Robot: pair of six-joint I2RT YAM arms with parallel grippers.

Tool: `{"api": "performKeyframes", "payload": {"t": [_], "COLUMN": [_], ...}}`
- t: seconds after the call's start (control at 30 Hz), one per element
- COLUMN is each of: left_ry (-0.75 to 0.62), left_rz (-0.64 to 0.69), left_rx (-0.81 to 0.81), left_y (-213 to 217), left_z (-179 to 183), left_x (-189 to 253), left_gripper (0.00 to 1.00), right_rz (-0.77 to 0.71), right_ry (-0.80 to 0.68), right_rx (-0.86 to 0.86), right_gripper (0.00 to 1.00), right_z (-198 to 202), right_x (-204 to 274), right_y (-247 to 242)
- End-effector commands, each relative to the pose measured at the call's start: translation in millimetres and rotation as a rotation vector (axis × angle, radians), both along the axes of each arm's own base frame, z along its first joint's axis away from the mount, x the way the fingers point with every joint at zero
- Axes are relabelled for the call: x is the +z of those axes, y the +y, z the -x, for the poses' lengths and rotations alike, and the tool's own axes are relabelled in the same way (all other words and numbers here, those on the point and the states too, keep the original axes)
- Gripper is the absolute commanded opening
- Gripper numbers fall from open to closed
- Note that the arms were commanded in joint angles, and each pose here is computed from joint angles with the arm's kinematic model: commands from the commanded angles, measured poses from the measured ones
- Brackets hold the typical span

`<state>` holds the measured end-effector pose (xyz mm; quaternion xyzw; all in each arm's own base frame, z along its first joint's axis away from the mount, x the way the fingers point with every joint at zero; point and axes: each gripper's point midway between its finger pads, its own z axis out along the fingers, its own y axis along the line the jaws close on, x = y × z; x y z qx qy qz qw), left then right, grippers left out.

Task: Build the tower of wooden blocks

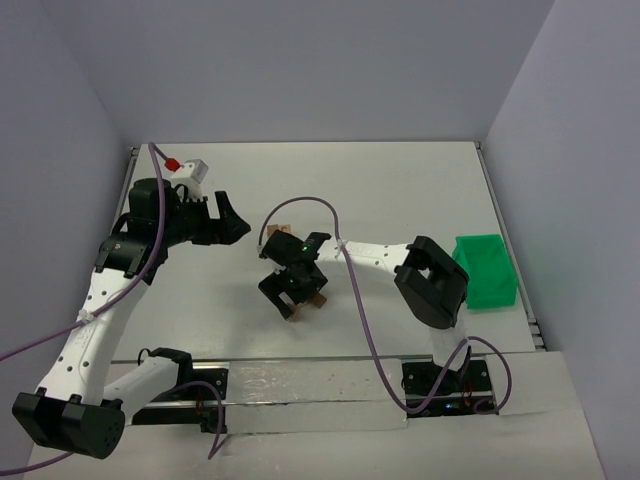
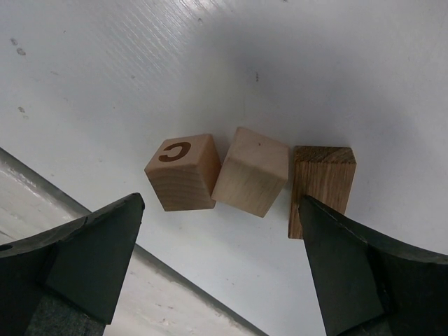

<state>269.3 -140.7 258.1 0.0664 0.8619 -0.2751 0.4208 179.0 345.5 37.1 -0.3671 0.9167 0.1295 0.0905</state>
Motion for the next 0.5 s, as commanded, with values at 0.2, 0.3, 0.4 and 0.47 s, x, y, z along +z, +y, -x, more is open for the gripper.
{"api": "performKeyframes", "payload": {"t": [0.2, 0.3, 0.4, 0.47], "left_ry": [-0.044, -0.041, -0.044, -0.047], "left_rz": [0.032, 0.028, 0.028, 0.029], "left_rx": [-0.025, -0.026, -0.030, -0.031], "left_y": [-4.4, -4.3, -4.7, -4.8], "left_z": [-3.1, -3.8, -3.8, -3.7], "left_x": [9.1, 7.7, 8.1, 8.8], "left_gripper": [0.99, 0.99, 0.99, 0.99], "right_rz": [-0.064, -0.068, -0.061, -0.055], "right_ry": [-0.022, -0.007, 0.001, 0.003], "right_rx": [0.118, 0.138, 0.153, 0.158], "right_gripper": [1.00, 1.00, 1.00, 1.00], "right_z": [-4.0, 0.2, 4.1, 5.4], "right_x": [14.7, 14.3, 11.5, 9.0], "right_y": [22.6, 25.2, 25.4, 24.8]}}
